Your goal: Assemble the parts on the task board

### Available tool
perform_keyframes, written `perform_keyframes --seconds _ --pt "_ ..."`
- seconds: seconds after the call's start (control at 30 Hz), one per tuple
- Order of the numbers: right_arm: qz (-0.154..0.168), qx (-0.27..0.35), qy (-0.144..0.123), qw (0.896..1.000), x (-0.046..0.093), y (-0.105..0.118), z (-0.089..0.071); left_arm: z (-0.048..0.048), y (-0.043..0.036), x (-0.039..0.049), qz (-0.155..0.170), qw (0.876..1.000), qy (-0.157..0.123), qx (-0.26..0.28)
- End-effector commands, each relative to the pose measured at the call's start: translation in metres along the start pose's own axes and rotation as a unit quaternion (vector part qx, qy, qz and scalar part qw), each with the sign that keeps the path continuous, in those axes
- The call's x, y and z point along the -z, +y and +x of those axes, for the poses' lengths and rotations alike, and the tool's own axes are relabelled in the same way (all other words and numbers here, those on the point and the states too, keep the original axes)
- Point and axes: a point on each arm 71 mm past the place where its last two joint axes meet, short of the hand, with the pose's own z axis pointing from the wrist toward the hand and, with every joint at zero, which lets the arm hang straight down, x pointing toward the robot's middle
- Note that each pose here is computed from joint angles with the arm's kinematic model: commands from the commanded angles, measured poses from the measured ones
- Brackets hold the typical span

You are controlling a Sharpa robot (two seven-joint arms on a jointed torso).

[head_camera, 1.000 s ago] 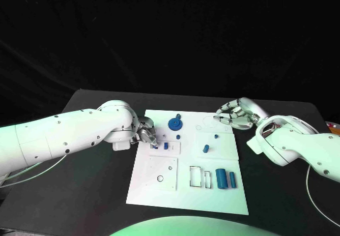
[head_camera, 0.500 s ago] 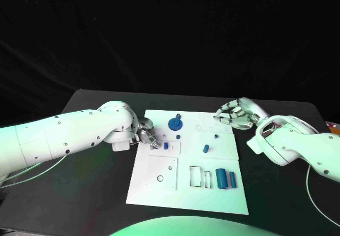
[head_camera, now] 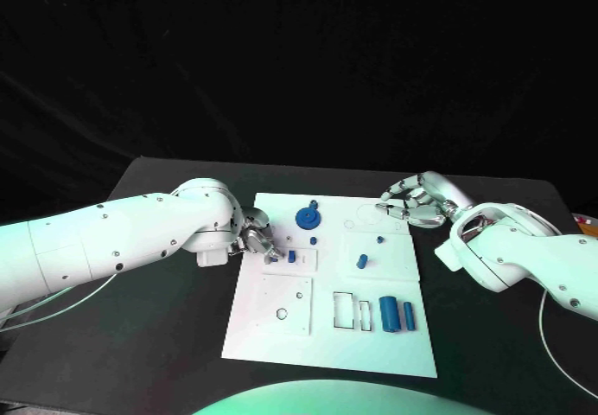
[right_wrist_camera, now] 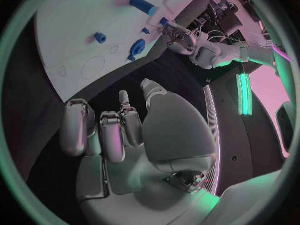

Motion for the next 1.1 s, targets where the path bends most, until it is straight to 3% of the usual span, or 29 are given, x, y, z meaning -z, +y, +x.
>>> perform_keyframes --seconds 0.03,1.1 --pt "-0.004 0.003 0.005 1.000 0.0003 0.0005 0.0009 0.0023 0.0012 -0.0011 -0.005 1.000 0.007 -0.001" --pt "-0.001 0.003 0.005 1.000 0.0010 -0.0019 0.0010 -0.0061 0.0095 0.0081 0.009 0.999 -0.011 0.038"
